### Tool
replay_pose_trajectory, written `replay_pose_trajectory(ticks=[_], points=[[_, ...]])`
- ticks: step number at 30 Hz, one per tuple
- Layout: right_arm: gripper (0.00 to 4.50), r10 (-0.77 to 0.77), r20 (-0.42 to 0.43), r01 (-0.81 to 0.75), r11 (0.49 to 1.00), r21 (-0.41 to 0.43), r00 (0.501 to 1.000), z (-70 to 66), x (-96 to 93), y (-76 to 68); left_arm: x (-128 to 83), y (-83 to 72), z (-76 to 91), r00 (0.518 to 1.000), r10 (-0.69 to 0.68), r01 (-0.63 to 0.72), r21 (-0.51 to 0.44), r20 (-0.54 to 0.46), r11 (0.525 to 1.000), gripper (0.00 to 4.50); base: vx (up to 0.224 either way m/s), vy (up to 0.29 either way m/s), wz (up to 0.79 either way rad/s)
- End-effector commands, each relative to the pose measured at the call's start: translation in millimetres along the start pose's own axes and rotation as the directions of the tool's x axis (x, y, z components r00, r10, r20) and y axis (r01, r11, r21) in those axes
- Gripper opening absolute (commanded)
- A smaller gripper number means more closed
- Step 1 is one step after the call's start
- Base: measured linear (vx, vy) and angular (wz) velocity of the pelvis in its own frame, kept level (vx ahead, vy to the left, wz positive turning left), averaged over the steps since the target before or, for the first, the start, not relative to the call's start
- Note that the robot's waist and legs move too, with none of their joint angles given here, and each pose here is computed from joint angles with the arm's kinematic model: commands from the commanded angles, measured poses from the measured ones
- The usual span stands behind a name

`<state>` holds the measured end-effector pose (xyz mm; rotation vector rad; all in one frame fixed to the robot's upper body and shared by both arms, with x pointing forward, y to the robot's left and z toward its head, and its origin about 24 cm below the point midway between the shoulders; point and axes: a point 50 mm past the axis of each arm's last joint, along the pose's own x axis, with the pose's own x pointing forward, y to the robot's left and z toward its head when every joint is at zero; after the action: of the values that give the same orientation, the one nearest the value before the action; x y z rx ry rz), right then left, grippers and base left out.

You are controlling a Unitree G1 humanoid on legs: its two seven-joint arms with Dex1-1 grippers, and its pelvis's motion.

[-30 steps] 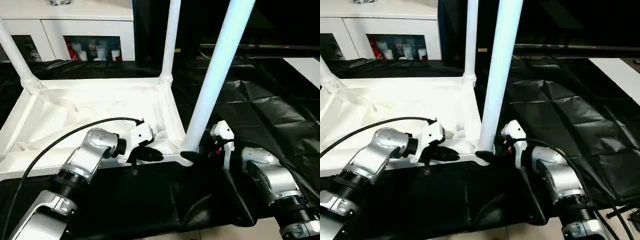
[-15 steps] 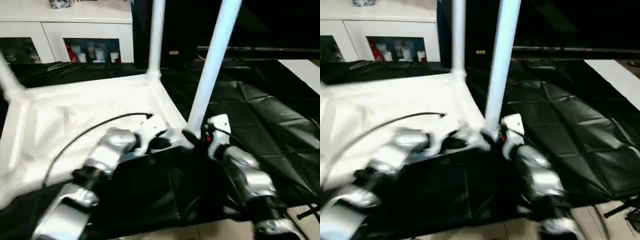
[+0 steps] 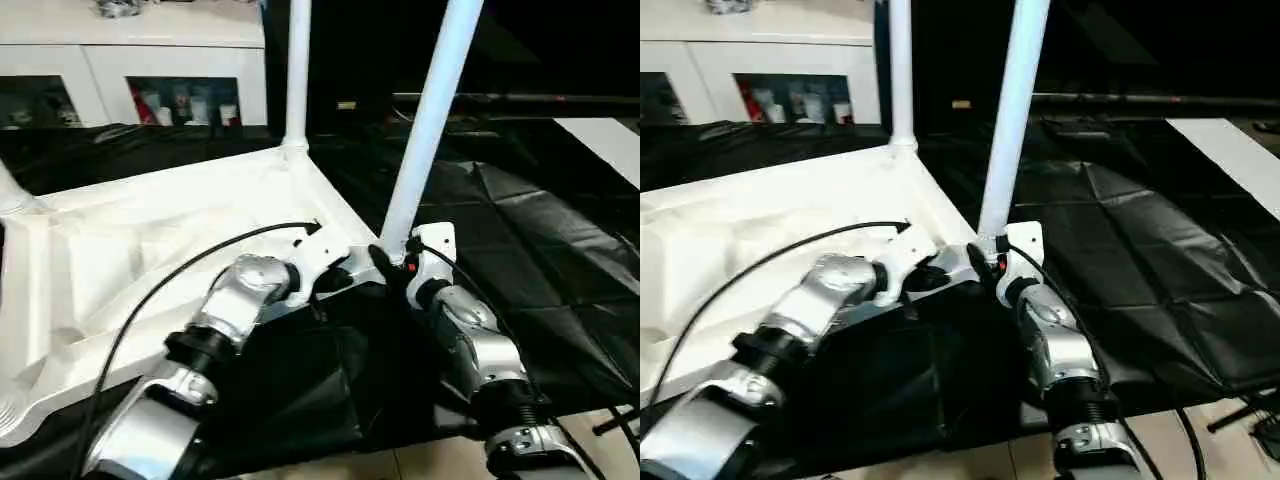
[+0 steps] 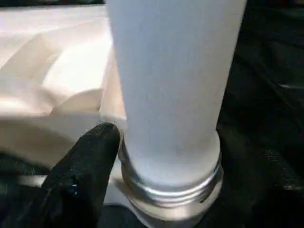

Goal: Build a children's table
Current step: Rotate leg to tighten

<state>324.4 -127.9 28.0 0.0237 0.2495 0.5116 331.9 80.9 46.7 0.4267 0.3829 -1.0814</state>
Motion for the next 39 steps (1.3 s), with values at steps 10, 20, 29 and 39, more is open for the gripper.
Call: replay_pose_trajectory(ticks=[10, 20, 29, 39], points=[[3.76, 0.491, -0.103, -0.501, 0.856, -0.128, 0.865, 6.8, -38.5, 1.6, -34.3, -11.2, -25.9, 0.968, -0.249, 0.248, 0.021, 0.041, 0.968, 0.00, 0.000, 0.000, 0.00], [3.49, 0.525, -0.119, -0.538, 0.832, -0.137, 0.842, 8.5, -37.0, 2.5, -48.3, -15.8, -27.9, 0.942, -0.329, 0.328, 0.029, 0.057, 0.944, 0.00, 0.000, 0.000, 0.00], [2.86, 0.532, -0.136, -0.548, 0.824, -0.146, 0.836, 7.5, -37.3, 0.8, -49.4, -15.0, -27.9, 0.944, -0.324, 0.323, 0.029, 0.054, 0.946, 0.00, 0.000, 0.000, 0.00], [2.65, 0.478, -0.120, -0.492, 0.860, -0.134, 0.870, -0.3, -38.5, -0.5, -43.8, -12.7, -29.4, 0.965, -0.257, 0.257, -0.002, 0.044, 0.966, 0.00, 0.000, 0.000, 0.00]])
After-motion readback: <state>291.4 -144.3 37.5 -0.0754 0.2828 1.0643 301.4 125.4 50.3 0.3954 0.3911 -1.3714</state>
